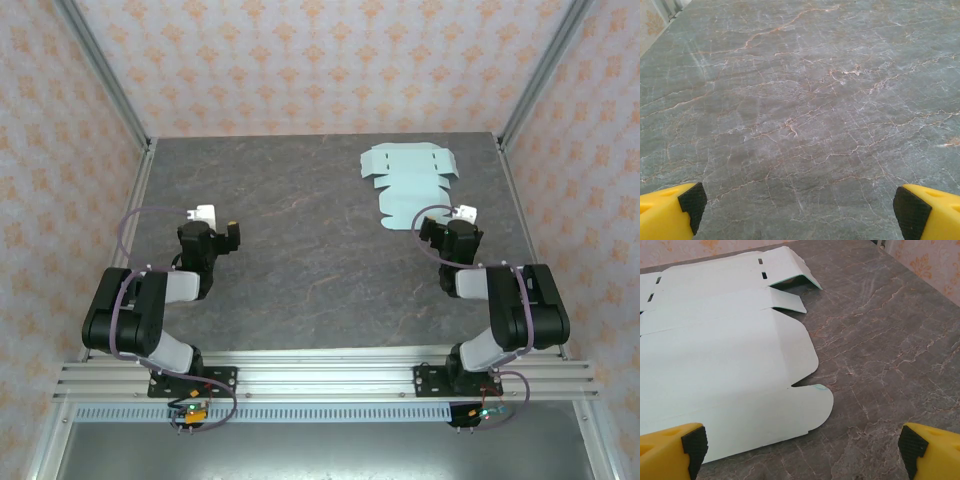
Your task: Fold the paper box
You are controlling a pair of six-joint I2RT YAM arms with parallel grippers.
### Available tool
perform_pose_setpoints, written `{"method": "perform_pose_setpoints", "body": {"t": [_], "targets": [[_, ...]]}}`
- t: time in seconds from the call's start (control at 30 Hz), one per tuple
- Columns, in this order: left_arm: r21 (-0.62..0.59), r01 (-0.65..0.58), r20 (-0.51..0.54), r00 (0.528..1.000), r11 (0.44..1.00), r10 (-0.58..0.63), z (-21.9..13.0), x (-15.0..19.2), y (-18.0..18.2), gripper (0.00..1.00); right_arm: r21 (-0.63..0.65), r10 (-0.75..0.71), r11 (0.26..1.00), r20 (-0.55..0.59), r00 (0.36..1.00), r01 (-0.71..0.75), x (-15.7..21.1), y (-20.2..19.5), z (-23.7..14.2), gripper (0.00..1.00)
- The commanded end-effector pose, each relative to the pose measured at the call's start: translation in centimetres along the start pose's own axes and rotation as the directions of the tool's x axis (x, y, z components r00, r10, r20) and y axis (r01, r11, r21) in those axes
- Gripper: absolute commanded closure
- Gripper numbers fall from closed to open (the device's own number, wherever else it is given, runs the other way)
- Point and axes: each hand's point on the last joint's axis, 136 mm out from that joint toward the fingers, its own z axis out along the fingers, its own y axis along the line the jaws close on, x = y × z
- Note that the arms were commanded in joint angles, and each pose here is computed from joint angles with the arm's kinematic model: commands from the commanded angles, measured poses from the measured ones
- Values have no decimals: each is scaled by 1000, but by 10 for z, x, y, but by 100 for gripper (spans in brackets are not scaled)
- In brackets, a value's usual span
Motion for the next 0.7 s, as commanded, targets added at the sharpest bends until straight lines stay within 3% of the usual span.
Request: {"method": "perform_pose_setpoints", "body": {"t": [0.0, 0.67], "targets": [[-4, 9, 52, 999, 1000, -9, 0, -19, -1, 0, -7, -1, 1000, 22, 1000, 1, -10, 2, 1, 1], [-2, 13, 52, 999, 1000, -13, 0, -19, -1, 0, -10, 1, 1000, 20, 1000, -1, -9, 2, 1, 1]]}}
